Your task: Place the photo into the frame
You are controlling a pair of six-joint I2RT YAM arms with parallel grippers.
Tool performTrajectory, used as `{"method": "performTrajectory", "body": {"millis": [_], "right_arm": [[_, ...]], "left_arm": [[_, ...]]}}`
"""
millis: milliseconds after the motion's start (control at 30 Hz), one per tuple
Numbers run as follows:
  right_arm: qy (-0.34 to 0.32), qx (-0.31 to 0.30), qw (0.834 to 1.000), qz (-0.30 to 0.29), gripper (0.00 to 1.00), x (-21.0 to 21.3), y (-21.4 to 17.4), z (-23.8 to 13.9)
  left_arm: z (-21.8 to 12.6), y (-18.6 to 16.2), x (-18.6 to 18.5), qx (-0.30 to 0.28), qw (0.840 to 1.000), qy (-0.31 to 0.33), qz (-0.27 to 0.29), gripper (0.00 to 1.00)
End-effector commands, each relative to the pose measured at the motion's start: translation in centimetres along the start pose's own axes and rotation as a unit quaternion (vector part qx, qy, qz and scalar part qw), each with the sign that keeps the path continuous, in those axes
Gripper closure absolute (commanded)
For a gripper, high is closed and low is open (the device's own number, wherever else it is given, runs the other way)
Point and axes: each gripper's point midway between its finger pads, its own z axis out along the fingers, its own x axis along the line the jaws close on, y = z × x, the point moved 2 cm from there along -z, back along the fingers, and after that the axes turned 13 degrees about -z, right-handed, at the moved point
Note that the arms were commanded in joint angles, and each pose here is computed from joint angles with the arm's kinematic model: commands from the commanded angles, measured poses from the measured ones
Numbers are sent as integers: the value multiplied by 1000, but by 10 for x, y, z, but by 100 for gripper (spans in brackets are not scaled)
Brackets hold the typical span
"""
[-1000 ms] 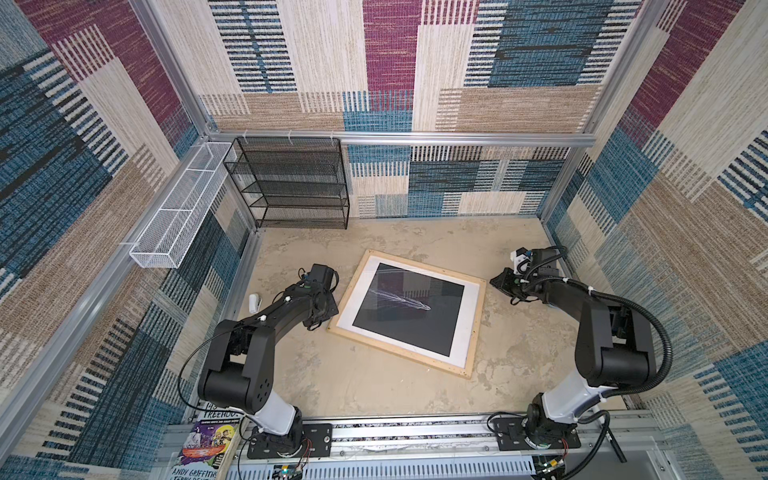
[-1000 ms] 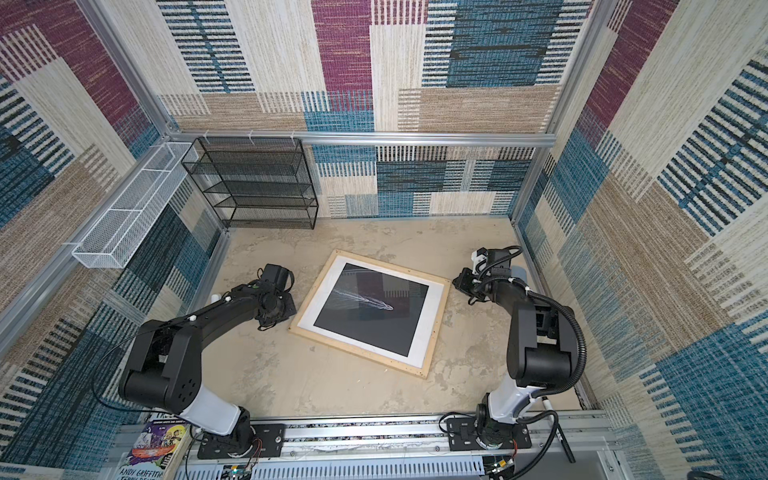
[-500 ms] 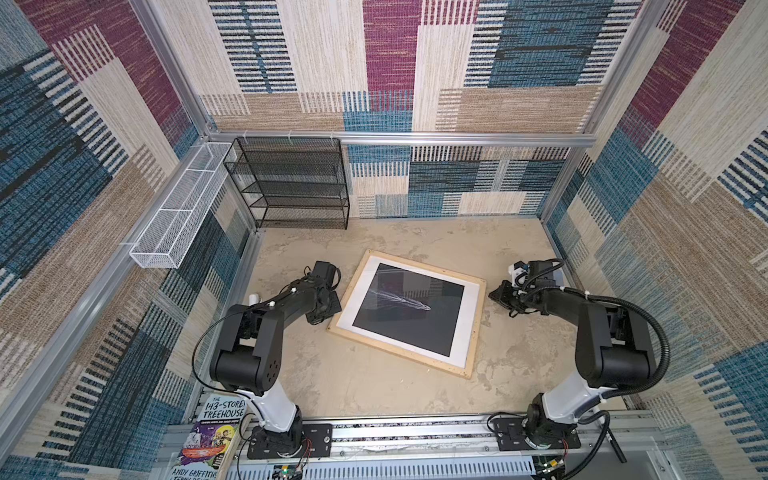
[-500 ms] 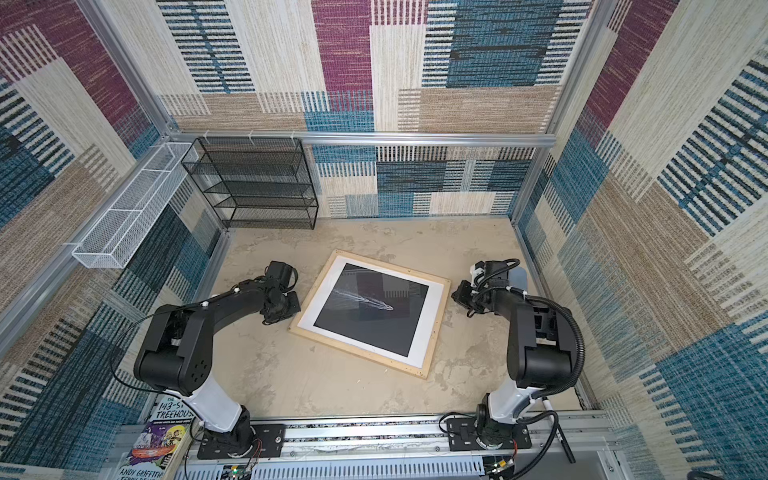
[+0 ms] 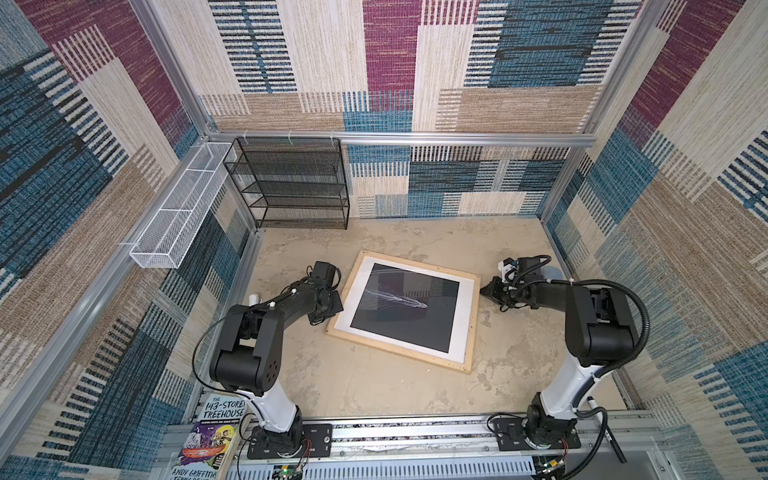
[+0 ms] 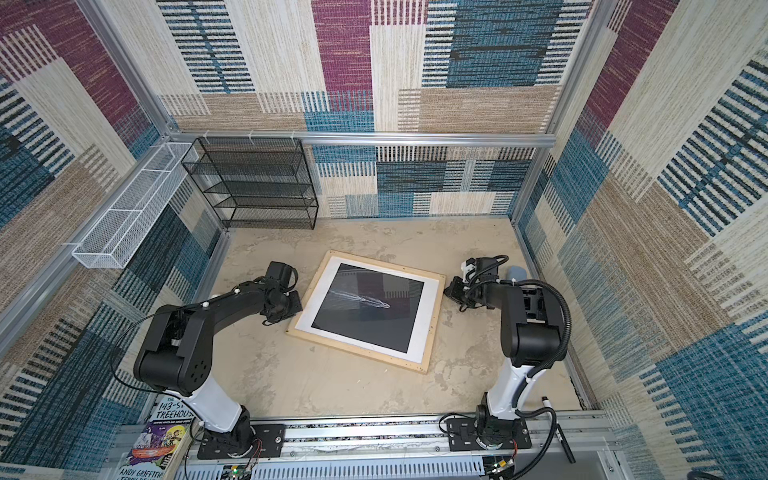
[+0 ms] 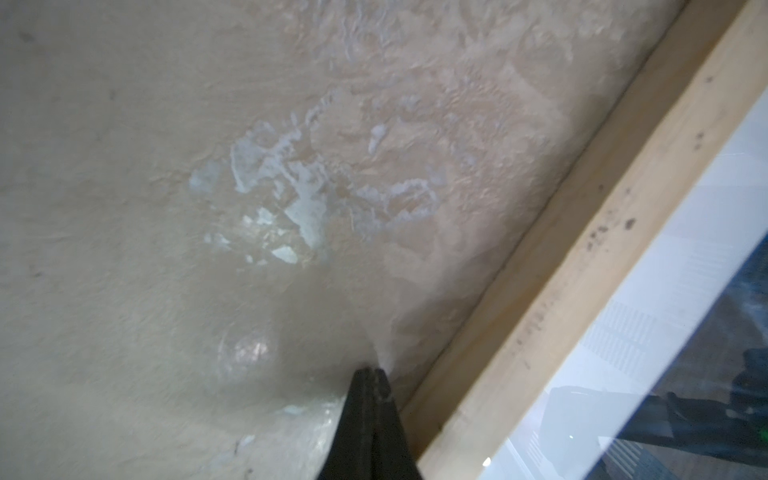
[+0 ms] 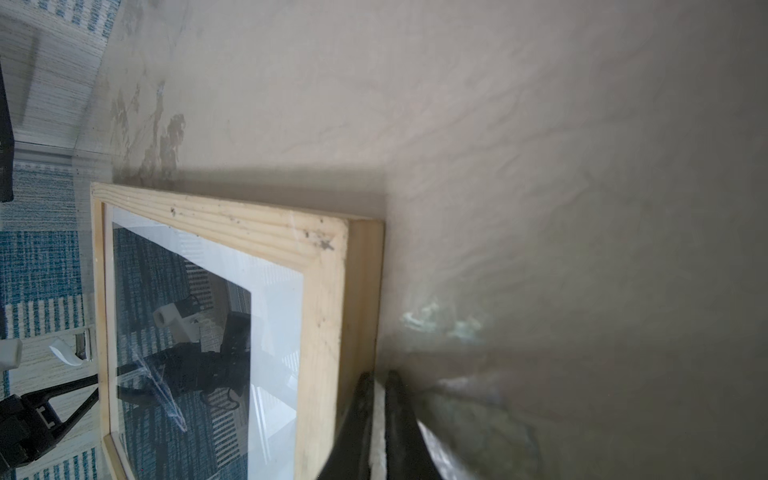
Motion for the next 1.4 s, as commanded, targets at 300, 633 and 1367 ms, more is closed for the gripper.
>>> {"method": "performTrajectory", "body": {"millis": [300,633,1367], "right_arm": [[43,9,998,-46,88,40,55,59],[74,35,994,-76,88,73,83,116],[-47,-47,996,-61,90,25,73,4]], "left_arm": [[-5,-86,10,67,998,4,14,100],[-5,-159,23,98,994,36,27,100],[-53,-4,-7,-54,999,3,7,100]]}}
